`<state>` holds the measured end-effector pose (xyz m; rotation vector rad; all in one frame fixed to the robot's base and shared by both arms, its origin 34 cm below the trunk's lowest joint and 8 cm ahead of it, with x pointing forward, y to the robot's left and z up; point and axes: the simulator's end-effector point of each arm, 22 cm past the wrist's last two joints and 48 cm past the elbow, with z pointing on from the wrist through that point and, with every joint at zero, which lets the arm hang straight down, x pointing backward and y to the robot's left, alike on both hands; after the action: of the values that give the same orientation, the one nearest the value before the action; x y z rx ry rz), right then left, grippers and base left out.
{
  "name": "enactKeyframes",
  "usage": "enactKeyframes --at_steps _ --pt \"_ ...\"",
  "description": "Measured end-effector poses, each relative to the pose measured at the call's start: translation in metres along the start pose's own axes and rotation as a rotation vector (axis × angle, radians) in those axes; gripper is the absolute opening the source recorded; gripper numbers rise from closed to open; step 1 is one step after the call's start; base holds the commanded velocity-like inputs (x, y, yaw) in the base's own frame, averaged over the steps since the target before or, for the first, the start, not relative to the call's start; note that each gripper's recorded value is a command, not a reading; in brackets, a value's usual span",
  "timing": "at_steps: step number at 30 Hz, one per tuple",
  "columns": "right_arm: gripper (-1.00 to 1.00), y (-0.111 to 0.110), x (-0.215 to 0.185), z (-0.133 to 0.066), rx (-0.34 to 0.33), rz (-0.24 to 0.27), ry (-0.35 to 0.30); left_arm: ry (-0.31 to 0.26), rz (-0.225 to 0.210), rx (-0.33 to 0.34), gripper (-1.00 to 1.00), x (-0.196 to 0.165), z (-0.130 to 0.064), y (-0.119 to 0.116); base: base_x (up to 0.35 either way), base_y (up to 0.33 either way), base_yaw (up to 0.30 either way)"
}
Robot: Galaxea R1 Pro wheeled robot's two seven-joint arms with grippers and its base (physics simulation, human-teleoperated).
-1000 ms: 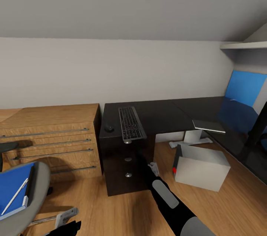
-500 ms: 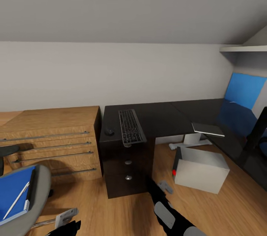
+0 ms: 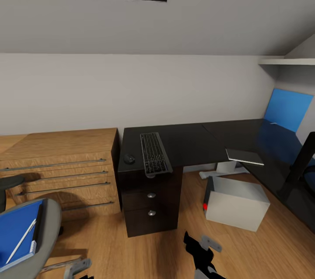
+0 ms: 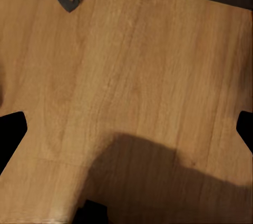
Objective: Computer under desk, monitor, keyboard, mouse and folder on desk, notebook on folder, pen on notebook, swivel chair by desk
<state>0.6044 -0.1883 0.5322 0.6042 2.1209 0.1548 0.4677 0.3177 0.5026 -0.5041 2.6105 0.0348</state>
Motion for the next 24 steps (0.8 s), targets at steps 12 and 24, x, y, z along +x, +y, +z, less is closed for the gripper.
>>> enactKeyframes --at_steps 12,24 --pt "1.00 -0.021 0.008 -0.023 0.018 -0.111 0.023 0.008 0.047 -0.069 1.00 0.034 -0.001 0.022 0.000 0.000 0.000" --pt "1.00 -0.014 0.020 -0.049 -0.046 -0.259 0.057 -0.072 0.078 -0.095 1.00 0.049 -0.013 0.024 0.000 0.000 0.000"
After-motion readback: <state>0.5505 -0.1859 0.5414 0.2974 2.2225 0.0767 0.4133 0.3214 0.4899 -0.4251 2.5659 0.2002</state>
